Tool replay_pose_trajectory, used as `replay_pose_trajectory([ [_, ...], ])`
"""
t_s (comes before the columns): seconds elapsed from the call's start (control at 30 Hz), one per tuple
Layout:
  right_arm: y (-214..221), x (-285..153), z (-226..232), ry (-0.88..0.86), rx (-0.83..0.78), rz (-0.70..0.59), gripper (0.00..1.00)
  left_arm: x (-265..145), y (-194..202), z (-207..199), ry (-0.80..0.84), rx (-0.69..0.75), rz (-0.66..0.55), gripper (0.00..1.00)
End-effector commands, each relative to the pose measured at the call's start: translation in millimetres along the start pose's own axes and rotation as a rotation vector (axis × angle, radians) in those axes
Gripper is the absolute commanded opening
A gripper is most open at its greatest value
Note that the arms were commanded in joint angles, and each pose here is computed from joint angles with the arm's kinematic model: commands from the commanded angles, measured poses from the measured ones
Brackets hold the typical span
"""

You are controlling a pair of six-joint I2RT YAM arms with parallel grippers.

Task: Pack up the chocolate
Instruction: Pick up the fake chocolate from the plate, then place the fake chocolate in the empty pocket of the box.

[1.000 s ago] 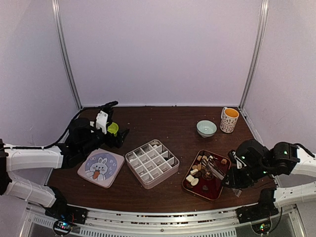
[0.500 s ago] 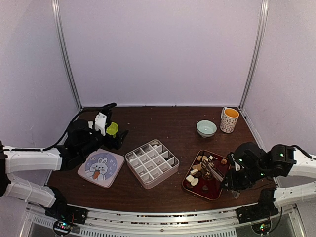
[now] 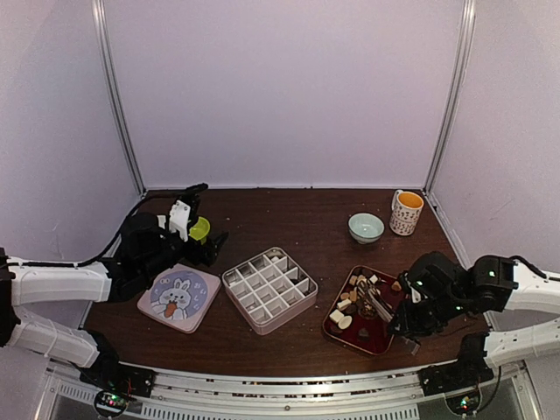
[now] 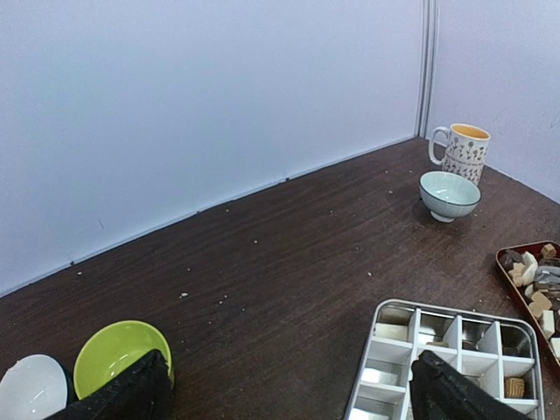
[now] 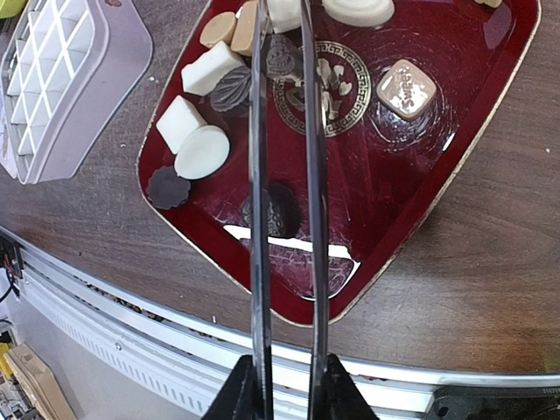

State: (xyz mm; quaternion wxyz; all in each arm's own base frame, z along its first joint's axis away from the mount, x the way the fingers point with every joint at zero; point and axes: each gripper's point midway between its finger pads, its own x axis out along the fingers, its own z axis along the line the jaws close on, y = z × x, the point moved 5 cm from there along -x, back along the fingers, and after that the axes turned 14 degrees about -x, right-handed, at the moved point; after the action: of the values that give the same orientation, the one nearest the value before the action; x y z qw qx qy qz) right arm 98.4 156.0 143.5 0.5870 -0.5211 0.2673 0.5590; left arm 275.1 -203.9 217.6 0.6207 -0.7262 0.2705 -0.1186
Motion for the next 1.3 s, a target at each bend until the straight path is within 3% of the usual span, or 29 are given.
replay_pose_trajectory([
  [0.0, -15, -18, 7, -0.026, -0.004, -0.076, 0.20, 3, -13, -6, 0.026, 0.007, -0.045, 0.98],
  [0.47, -38, -60, 15, -0.005, -0.055, -0.181, 0.18, 4, -12, -6, 0.027, 0.011, -0.041, 0.98],
  [0.7, -58, -69, 49, -0.150, -0.148, -0.224, 0.18, 4, -12, -6, 0.025, 0.010, -0.042, 0.98],
  [0.93, -81, -61, 96, -0.298, -0.263, -0.226, 0.18, 4, -12, -6, 0.021, 0.012, -0.041, 0.98],
  [1.27, -107, -25, 139, -0.285, -0.369, -0.183, 0.17, 5, -12, -6, 0.027, 0.013, -0.037, 0.98],
])
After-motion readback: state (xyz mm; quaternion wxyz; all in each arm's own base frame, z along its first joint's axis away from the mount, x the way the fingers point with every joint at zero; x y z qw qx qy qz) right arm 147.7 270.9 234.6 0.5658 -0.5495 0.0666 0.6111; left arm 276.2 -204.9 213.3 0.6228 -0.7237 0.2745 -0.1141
